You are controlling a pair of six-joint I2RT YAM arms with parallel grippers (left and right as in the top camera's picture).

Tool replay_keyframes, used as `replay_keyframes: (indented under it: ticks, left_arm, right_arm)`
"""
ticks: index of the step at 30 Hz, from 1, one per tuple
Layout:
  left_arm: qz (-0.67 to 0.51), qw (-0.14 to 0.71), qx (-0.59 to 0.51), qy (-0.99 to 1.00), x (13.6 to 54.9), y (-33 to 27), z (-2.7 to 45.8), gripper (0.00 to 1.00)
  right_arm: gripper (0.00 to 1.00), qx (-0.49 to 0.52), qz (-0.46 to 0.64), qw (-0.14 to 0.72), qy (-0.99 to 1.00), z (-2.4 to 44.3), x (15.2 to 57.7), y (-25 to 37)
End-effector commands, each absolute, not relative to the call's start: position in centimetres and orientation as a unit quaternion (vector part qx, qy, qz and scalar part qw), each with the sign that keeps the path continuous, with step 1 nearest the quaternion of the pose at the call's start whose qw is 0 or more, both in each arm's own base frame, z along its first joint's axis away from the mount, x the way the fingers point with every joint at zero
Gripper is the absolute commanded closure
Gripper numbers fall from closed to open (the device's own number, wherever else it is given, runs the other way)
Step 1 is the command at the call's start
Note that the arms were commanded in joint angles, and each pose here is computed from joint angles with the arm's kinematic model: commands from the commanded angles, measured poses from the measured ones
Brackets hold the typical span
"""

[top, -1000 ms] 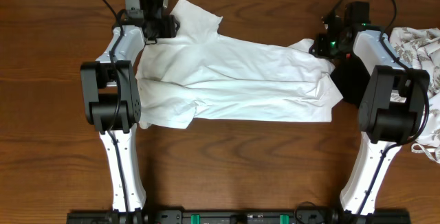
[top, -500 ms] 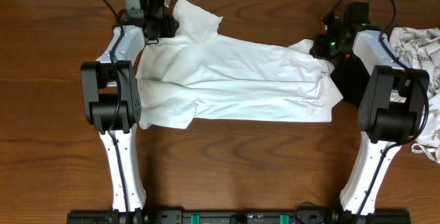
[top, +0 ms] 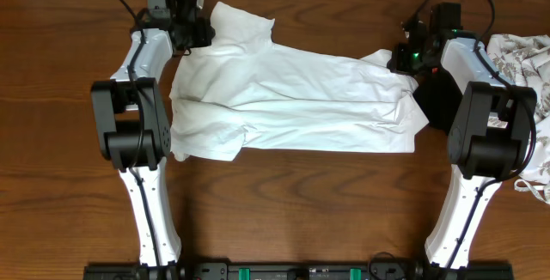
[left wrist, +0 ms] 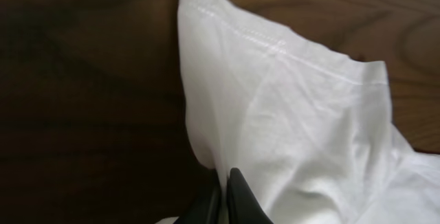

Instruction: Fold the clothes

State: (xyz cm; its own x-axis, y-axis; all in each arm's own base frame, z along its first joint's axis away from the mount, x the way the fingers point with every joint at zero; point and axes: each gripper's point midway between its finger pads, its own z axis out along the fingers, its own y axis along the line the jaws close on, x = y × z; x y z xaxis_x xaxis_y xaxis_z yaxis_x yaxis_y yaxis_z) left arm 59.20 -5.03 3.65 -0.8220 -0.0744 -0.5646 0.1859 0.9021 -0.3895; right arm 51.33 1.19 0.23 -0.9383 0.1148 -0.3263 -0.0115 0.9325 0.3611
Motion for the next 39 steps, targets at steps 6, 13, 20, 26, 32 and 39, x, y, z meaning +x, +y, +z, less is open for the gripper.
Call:
replay_keyframes:
  ticks: [6,13,20,26,32,39]
  left_arm:
    - [-0.220,0.335,0.037,0.915,58.8,-4.9,11.4,0.94]
    - [-0.220,0.335,0.036,0.915,57.3,-4.8,14.6,0.94]
    - [-0.222,0.301,0.025,0.927,55.7,-4.6,14.0,0.94]
    - [-0.222,0.299,0.025,0.928,55.7,-4.7,13.9,0.94]
    - [-0.190,0.315,0.017,0.930,56.5,-3.6,13.8,0.71]
    - [-0.188,0.310,0.016,0.932,56.3,-3.5,13.0,0.47]
  right_arm:
    - [0.99,0.018,0.181,0.195,0.964,3.3,51.4,1.8]
    - [0.99,0.014,0.180,0.215,0.960,6.2,51.3,1.7]
    - [0.97,0.013,0.179,0.221,0.959,7.6,51.0,1.8]
    - [0.97,0.017,0.181,0.203,0.962,7.3,50.2,1.9]
    - [0.97,0.016,0.181,0.203,0.962,7.3,50.2,1.9]
    - [0.97,0.016,0.181,0.203,0.962,7.3,50.2,2.0]
